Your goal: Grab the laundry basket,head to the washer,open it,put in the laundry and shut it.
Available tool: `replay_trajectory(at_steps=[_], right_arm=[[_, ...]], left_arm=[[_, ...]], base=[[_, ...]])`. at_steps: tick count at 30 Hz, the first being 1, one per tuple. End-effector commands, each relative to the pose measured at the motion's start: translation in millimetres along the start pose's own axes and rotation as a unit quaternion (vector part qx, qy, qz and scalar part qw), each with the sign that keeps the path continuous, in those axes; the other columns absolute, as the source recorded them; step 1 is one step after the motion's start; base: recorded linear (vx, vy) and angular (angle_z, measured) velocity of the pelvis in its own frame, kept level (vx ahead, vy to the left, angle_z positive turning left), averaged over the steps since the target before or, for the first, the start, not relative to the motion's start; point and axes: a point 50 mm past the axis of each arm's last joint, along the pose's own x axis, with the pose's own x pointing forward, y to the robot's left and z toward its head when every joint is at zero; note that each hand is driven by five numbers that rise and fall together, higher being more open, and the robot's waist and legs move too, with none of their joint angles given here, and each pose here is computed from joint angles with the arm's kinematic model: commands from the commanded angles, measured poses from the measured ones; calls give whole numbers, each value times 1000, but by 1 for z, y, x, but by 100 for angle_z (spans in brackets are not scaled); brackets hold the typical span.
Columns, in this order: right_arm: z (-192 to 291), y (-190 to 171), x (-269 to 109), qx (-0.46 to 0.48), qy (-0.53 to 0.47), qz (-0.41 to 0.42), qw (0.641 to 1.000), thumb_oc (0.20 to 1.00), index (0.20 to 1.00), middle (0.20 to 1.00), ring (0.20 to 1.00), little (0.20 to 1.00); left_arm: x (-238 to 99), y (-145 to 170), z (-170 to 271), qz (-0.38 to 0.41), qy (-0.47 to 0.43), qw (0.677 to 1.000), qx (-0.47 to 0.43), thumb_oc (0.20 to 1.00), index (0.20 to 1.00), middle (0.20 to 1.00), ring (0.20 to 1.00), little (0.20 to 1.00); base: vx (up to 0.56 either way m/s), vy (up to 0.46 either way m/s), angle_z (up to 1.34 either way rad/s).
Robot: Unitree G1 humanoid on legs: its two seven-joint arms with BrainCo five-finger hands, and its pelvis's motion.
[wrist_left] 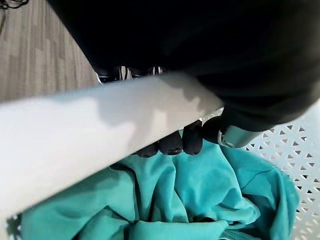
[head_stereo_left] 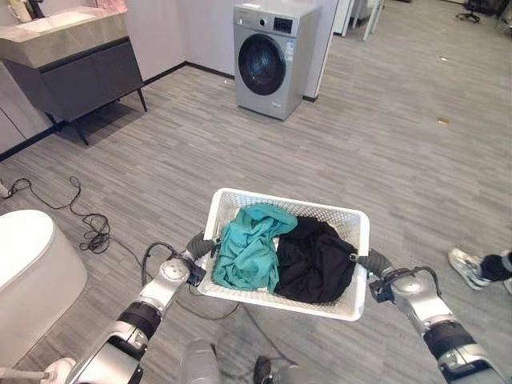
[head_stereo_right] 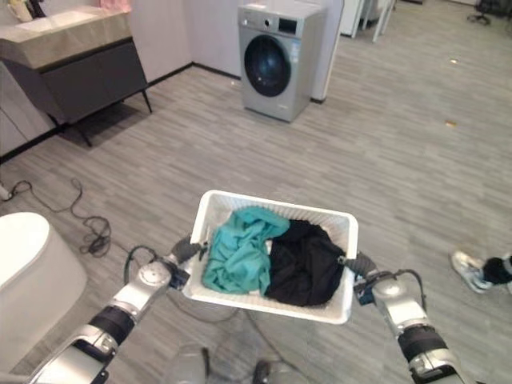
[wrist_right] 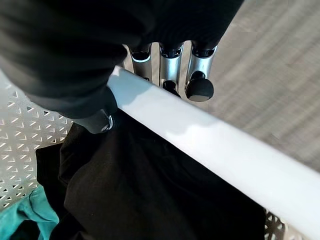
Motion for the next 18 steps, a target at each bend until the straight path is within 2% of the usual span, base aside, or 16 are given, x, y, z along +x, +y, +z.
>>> replay_trajectory(at_steps=[1,7,11,18], right_arm=[[61,5,-2,27,-145,39,988,200,200,200,200,200],[69,25,6,21,-149,74,986,200,200,200,200,200],[68,27,0,20,-163,75,984,200,200,200,200,200],[69,32,0,20,-173,68,982,200,200,200,200,200]], left_arm=[[10,16,59,19,-108,994,-4,200,200,200,200,200],[8,27,54,31,-103,994,-8,200,200,200,200,200],[6,36,50,43,-96,994,6,200,200,200,200,200],[1,42,48,50,-97,994,17,200,200,200,200,200]], base=[[500,71,-44],[566,142,-30],[634,284,-32],[463,249,-2]])
